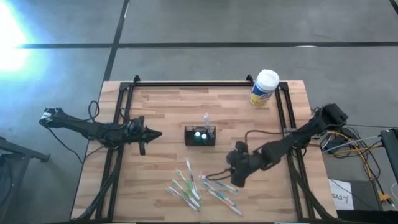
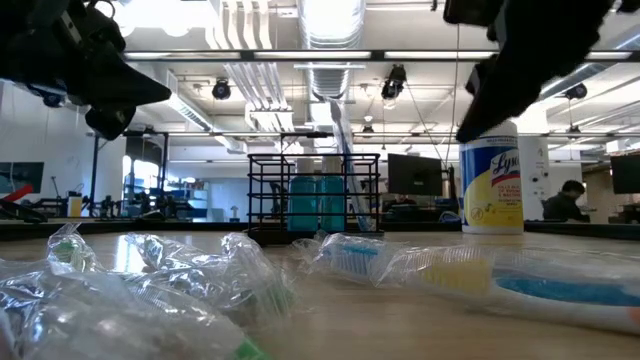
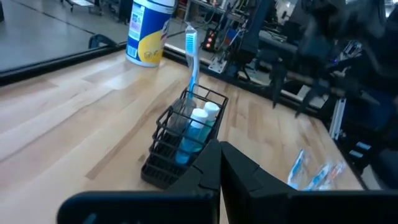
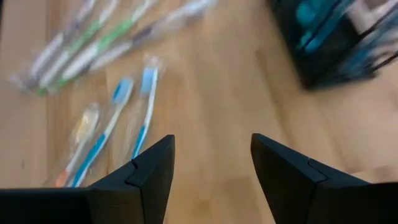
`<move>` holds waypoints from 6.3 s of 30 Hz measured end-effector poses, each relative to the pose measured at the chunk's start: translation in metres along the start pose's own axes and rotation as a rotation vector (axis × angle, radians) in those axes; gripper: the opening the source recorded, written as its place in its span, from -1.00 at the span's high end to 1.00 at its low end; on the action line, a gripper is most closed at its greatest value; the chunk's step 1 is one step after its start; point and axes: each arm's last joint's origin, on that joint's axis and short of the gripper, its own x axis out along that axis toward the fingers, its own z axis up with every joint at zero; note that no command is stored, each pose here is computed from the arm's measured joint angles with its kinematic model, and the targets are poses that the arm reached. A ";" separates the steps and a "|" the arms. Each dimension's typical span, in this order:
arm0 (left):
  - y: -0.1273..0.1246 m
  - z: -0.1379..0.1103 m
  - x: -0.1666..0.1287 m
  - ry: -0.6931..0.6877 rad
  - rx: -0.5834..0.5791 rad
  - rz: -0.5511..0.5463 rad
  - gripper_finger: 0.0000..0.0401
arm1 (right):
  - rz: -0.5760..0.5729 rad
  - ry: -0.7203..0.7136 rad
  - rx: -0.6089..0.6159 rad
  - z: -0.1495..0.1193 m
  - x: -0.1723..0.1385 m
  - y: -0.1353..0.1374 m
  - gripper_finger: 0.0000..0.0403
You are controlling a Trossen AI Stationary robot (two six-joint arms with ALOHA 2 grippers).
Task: Pick & Place toothbrushing station
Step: Put the top blue toothbrush into the black mesh organizer
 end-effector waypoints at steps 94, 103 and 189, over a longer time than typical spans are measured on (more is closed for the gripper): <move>-0.003 0.004 0.000 -0.032 0.078 -0.043 0.99 | -0.064 -0.007 -0.315 0.059 0.004 0.038 0.96; -0.003 0.004 0.000 -0.034 0.079 -0.045 0.99 | -0.032 0.199 -0.281 0.050 0.066 0.020 0.64; -0.091 0.057 0.107 -0.307 0.406 -0.377 0.56 | 0.159 -0.725 -0.284 0.109 0.021 -0.027 0.93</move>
